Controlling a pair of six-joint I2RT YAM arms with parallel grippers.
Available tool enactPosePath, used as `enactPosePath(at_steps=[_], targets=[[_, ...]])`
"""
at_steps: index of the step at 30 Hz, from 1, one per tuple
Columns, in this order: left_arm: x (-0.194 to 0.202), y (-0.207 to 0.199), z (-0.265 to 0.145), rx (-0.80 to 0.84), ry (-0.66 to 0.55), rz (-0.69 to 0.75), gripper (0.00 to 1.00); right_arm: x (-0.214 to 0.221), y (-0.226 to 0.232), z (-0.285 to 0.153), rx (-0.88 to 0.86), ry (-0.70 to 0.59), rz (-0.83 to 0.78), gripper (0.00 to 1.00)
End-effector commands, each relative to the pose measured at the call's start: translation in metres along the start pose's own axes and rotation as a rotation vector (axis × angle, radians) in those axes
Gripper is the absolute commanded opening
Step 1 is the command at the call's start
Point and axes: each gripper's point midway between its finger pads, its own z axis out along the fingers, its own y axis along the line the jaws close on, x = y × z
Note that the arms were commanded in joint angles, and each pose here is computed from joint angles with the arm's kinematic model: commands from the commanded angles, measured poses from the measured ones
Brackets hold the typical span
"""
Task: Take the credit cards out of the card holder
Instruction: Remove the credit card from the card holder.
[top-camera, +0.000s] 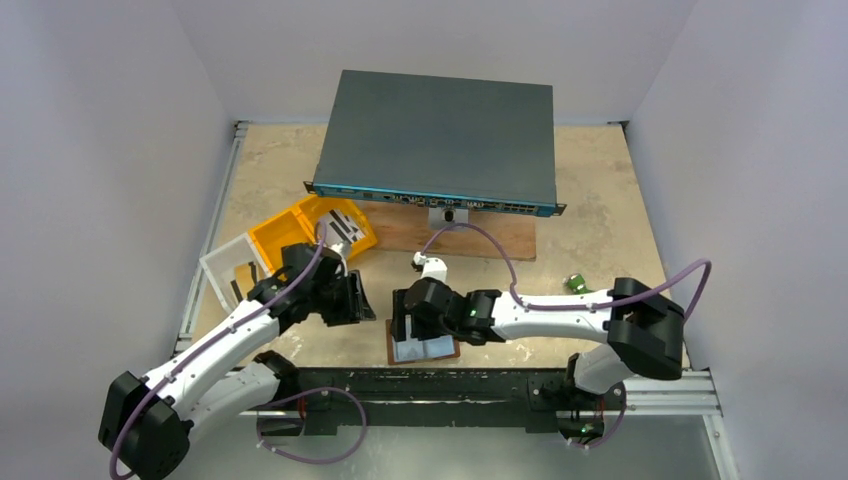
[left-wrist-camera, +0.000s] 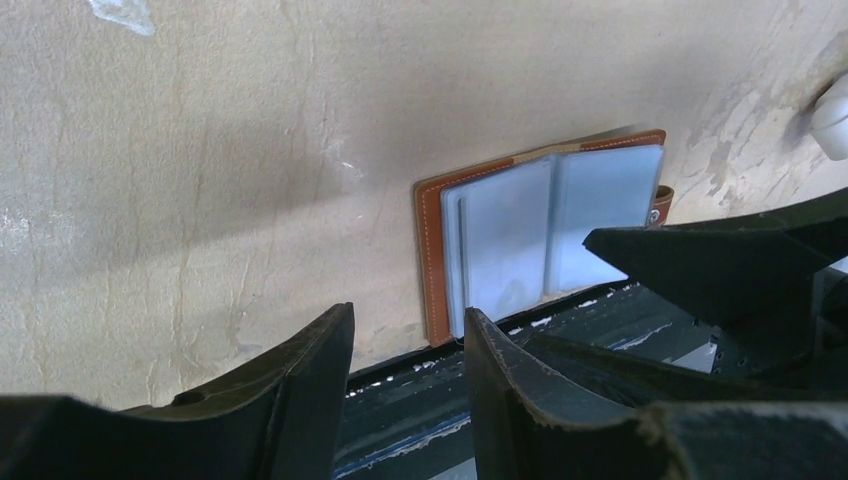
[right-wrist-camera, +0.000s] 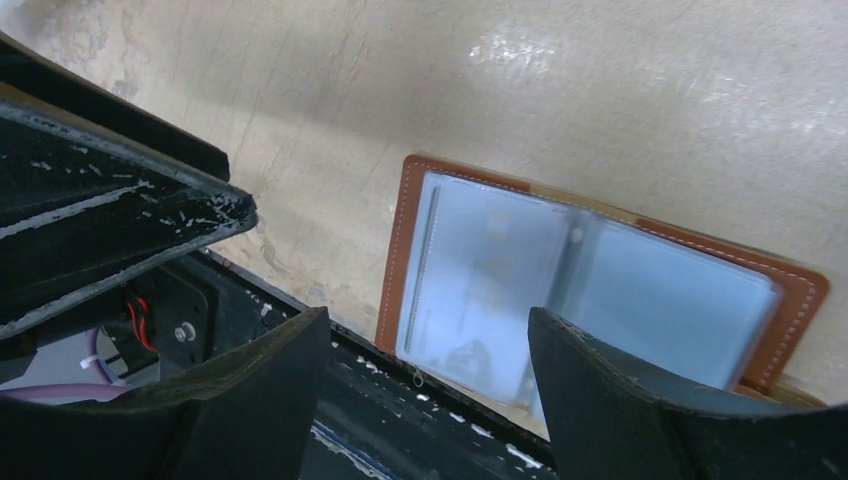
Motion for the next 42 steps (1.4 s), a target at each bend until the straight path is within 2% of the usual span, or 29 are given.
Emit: enactPosePath(at_steps=[1,5,10,25,42], targets=[[-0.003,-0.003,0.004,0.045,-0.007,-0.021,0.44,-0.009,0.018,0.002,-0.003,-0.033,-0.007,0.71],[0.000,-0.001,0.005,0.045,-0.006,-0.029,0.44,-0.003,0.016,0.010,0.027,-0.012,-0.035,0.62],[0.001,0.000,0.007,0.049,0.002,-0.035,0.44,0.002,0.008,0.017,0.099,0.007,-0.066,0.60],[-0.003,-0.007,0.010,0.062,0.017,-0.040,0.44,0.012,-0.003,0.020,0.234,0.022,-0.143,0.59],[-0.004,-0.007,0.011,0.050,0.034,-0.039,0.44,0.026,-0.011,0.035,0.255,0.062,-0.167,0.58]])
